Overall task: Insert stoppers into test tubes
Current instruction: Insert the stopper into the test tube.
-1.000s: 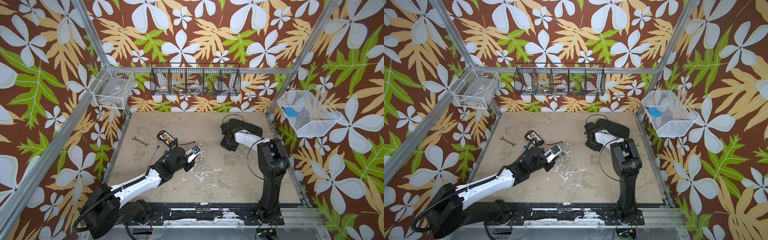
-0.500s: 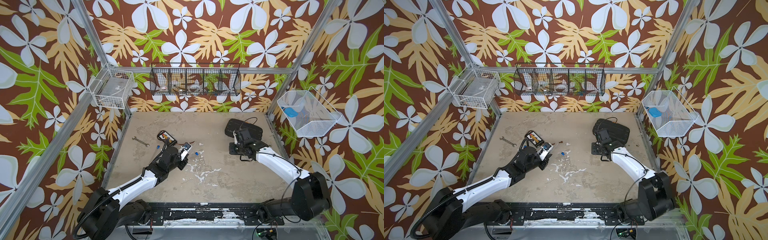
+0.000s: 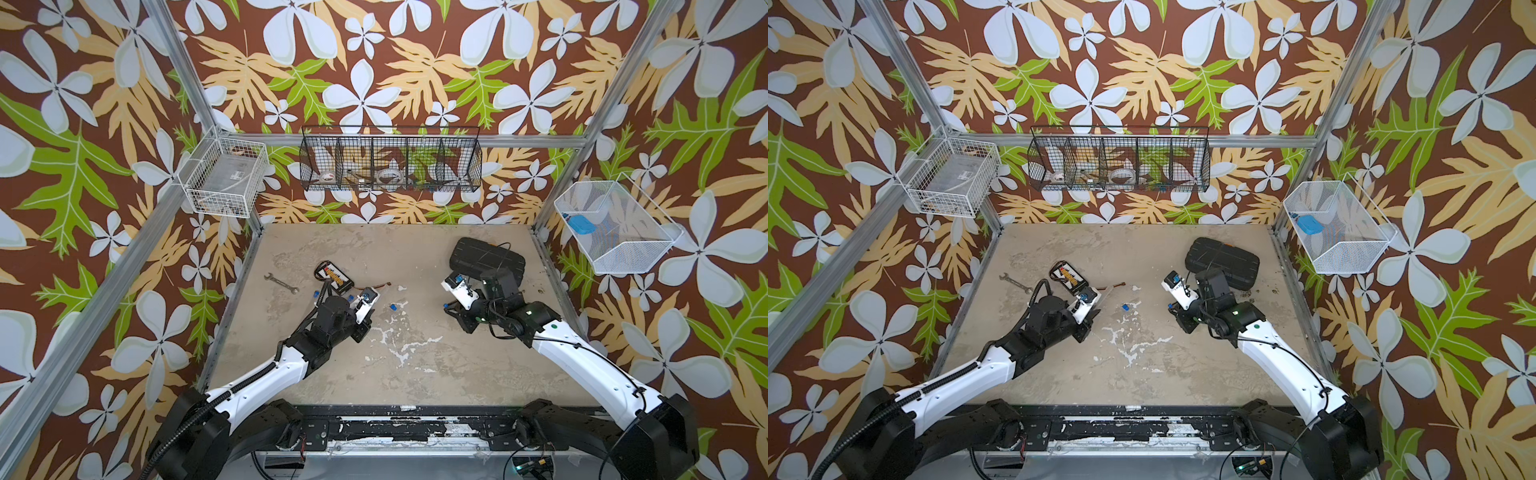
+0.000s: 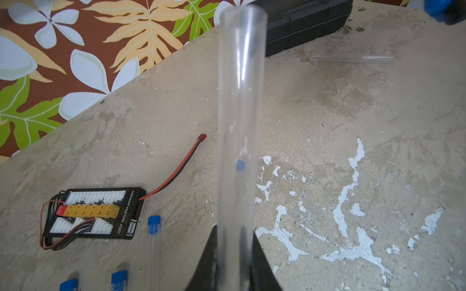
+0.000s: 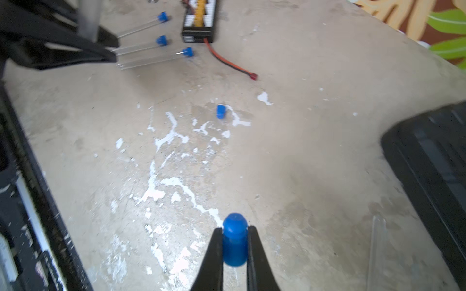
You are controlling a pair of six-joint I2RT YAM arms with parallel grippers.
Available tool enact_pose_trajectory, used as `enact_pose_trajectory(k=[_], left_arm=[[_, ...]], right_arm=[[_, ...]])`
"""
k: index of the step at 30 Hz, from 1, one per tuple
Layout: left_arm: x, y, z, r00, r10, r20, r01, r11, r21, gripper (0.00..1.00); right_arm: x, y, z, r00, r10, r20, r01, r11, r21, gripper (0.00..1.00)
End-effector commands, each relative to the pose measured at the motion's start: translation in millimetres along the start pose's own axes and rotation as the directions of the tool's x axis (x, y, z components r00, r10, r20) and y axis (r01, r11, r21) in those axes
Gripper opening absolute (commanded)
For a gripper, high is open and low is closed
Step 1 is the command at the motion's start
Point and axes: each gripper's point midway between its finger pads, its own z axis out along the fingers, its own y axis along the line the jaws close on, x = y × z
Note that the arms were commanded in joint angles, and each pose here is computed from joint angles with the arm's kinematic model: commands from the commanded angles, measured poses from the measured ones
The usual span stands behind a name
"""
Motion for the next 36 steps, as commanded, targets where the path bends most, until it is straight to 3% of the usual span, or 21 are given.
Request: enact_pose_trajectory(k=[1,5,9,14,23,36], left_arm=[[-4,-12,-4,0.994,0.107,0.018,-0.108,0.991,0.074,0.0],[-2,-29,-7,0.972,0.235,0.015,-0.235,0.961,0.145,0.0],[13,-46,-4,0.918,0.395,-0.029,-0.383,0.904,0.192,0.0],[23,-58,0,0.856,0.514,-0.052,-0.491,0.842,0.225,0.0],[23,-65,1,0.82,0.571,-0.039,-0.546,0.802,0.243,0.0],[22,-66,0,0.822,0.568,-0.035,-0.544,0.802,0.244,0.0]], right_arm=[[3,32,3,0.976,-0.216,-0.01,0.214,0.97,-0.117,0.11],[5,48,8,0.945,-0.325,-0.032,0.315,0.933,-0.175,0.11],[3,57,10,0.92,-0.391,-0.037,0.374,0.901,-0.221,0.11],[1,69,13,0.871,-0.488,-0.052,0.462,0.85,-0.252,0.11],[-12,77,21,0.845,-0.533,-0.048,0.505,0.824,-0.257,0.11],[-16,74,30,0.841,-0.536,-0.074,0.506,0.827,-0.243,0.1]])
